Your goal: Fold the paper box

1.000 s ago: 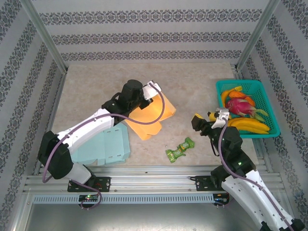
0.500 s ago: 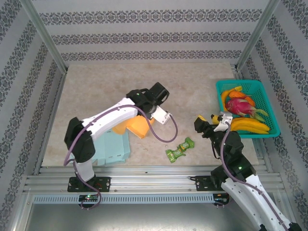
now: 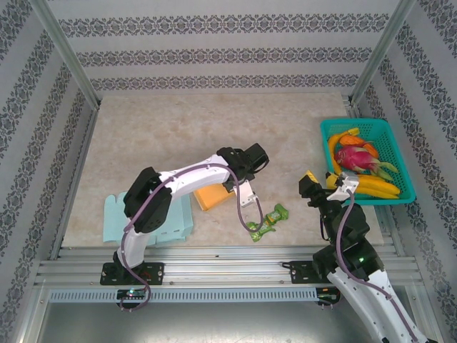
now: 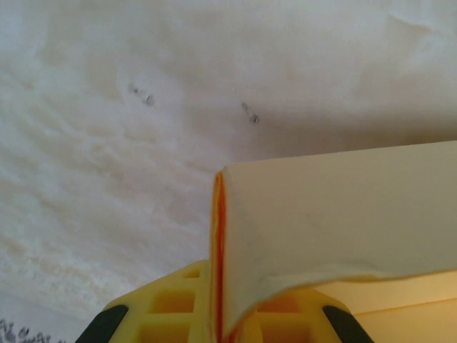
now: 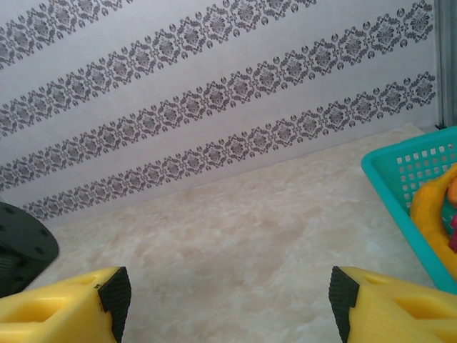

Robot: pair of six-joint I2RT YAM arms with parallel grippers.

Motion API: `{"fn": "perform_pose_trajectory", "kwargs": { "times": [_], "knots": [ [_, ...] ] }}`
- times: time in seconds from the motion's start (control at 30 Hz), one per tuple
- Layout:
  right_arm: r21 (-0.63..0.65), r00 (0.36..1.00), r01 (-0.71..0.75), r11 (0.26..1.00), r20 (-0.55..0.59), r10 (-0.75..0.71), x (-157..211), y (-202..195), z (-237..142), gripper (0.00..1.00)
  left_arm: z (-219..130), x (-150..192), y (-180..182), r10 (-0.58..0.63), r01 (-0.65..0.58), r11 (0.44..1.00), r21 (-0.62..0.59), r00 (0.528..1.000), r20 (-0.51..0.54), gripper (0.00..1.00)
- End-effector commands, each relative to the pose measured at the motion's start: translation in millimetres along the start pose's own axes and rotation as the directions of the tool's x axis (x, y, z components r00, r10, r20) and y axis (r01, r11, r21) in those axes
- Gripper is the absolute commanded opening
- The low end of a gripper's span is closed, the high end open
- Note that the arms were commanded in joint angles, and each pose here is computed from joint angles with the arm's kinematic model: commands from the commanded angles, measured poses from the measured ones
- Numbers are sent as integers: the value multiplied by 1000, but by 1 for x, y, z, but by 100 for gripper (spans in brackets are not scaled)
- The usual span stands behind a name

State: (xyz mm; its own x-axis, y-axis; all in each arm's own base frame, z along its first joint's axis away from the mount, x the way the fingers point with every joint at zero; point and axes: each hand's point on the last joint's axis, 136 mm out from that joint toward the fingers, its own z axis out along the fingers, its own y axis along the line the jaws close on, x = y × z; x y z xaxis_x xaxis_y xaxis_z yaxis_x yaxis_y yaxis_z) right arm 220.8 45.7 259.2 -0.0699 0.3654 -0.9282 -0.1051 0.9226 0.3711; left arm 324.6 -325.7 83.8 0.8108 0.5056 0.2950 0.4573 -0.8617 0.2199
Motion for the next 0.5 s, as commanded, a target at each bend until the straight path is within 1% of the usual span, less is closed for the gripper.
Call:
{"fn": "perform_pose_trajectory", "kwargs": {
  "times": [0.0, 0.07, 0.17, 0.27, 0.33, 0.47],
  "knots": [
    [43, 1000, 11, 999, -2, -11, 4, -9, 1, 75, 5, -14, 12, 38, -37, 999, -14, 999, 32, 5],
    [46, 1000, 11, 999, -1, -11, 5, -10, 1, 75, 11, -19, 16, 25, -25, 1000, -17, 999, 44, 2],
    [48, 1000, 12, 999, -2, -12, 5, -10, 1, 75, 22, -30, 22, 13, -9, 999, -48, 997, 80, 0],
    [49, 1000, 13, 999, -4, -12, 6, -11, 1, 75, 36, -40, 25, 28, -18, 996, -91, 994, 107, 0],
    [50, 1000, 13, 999, -4, -13, 6, -11, 1, 75, 44, -43, 25, 28, -16, 995, -99, 993, 116, 1],
    [52, 1000, 12, 999, -3, -12, 6, -11, 1, 75, 48, -46, 29, 6, 9, 994, -107, 990, 139, 4]
  ]
}}
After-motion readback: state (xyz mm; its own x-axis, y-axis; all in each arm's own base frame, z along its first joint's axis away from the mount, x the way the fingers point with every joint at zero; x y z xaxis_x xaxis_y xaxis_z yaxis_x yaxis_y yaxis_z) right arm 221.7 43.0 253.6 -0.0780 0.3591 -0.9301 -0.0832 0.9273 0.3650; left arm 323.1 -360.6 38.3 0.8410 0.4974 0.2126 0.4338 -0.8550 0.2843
